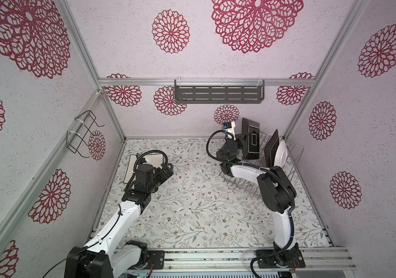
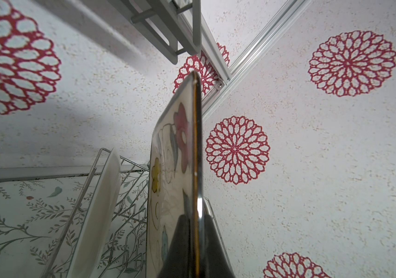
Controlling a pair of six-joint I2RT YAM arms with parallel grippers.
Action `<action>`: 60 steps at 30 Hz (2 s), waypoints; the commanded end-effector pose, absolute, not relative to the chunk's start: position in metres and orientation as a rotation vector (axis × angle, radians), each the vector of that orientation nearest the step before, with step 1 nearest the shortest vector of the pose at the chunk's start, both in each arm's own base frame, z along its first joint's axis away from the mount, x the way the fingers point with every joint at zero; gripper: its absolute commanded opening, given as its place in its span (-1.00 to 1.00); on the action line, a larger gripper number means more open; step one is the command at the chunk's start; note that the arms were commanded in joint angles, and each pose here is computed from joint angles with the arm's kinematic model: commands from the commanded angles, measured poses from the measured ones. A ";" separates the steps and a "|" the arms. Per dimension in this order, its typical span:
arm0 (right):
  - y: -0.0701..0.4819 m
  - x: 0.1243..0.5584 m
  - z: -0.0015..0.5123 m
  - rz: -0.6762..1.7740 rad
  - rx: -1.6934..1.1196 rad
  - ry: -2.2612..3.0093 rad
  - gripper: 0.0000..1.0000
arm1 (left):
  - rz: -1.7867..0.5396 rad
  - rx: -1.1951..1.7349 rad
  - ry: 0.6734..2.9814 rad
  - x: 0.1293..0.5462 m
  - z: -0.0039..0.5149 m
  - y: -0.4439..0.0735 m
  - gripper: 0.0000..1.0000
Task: Unload the plates from the dish rack
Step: 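Lift the flowered plate upward out of the rack with the right gripper, then carry the upright flowered plate toward the left gripper with the right gripper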
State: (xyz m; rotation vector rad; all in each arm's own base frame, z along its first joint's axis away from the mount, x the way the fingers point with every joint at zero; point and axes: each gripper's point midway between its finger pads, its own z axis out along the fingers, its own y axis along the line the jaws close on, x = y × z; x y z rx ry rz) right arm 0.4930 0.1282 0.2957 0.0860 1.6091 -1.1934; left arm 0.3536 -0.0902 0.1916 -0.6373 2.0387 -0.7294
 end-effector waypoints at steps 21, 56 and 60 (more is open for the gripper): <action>0.123 0.440 0.435 -0.935 0.312 1.421 -1.00 | -0.767 -0.598 1.986 0.346 0.216 -0.095 0.99; 0.146 0.372 0.490 -0.687 0.272 1.439 -1.00 | -0.752 -0.568 1.988 0.341 0.228 -0.102 0.99; 0.144 0.362 0.502 -0.457 0.277 1.453 -1.00 | -0.746 -0.567 1.991 0.341 0.228 -0.102 0.99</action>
